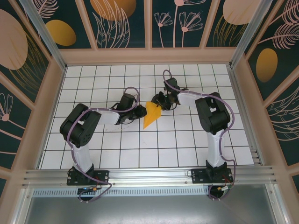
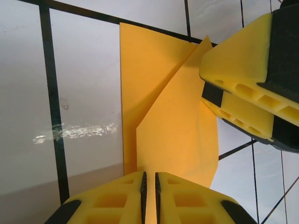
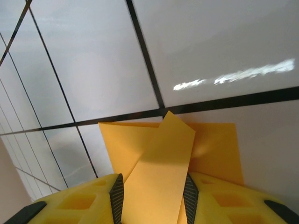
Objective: Fold a paper plane with a square sheet of paper (pick it up from the middle)
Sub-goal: Pick up the paper from the center of the table.
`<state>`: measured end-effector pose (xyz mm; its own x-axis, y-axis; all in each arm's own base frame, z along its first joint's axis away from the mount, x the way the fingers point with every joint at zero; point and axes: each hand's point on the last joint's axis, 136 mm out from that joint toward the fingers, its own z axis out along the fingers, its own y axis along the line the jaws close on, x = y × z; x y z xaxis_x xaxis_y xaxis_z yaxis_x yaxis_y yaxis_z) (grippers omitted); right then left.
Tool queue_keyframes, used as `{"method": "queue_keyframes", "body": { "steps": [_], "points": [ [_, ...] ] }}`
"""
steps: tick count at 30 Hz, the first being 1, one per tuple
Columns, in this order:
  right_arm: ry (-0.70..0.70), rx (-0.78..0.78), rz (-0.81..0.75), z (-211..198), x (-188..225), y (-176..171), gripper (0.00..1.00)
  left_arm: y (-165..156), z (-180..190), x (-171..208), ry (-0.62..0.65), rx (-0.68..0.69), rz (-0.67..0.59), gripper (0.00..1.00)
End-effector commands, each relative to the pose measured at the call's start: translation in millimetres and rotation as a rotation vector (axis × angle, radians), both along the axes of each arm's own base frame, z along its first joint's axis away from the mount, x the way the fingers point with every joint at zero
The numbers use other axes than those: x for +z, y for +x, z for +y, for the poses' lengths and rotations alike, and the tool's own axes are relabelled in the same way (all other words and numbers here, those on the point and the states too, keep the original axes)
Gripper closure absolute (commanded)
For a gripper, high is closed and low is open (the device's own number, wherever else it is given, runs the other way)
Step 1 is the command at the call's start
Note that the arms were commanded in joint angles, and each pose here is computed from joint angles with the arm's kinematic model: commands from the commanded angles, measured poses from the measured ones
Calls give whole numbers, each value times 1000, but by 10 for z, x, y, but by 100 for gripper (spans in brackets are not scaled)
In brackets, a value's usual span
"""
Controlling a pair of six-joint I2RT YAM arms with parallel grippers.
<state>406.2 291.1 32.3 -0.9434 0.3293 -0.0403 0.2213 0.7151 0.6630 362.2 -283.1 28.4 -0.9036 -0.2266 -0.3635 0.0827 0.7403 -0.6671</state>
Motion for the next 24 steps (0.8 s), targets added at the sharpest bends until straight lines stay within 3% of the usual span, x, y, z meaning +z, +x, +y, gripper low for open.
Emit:
{"method": "queue_keyframes", "body": {
  "steps": [1, 8, 12, 15, 19, 24],
  "points": [
    [65, 83, -8, 174, 33, -122, 59, -7, 76, -94, 20, 18, 24, 83],
    [86, 163, -22, 265, 30, -335, 63, -9, 109, -117, 30, 29, 28, 84],
    [84, 180, -29, 256, -22, -379, 76, -12, 139, -62, 28, 37, 21, 83],
    [90, 186, -61, 261, 13, -362, 96, -13, 148, 50, 3, 28, 9, 81],
    [137, 184, -178, 261, 253, -259, 100, 21, 270, 242, -55, 36, -9, 75],
    [261, 205, -326, 209, 713, -177, 100, -32, 282, 595, -158, -11, -60, 57]
  ]
}}
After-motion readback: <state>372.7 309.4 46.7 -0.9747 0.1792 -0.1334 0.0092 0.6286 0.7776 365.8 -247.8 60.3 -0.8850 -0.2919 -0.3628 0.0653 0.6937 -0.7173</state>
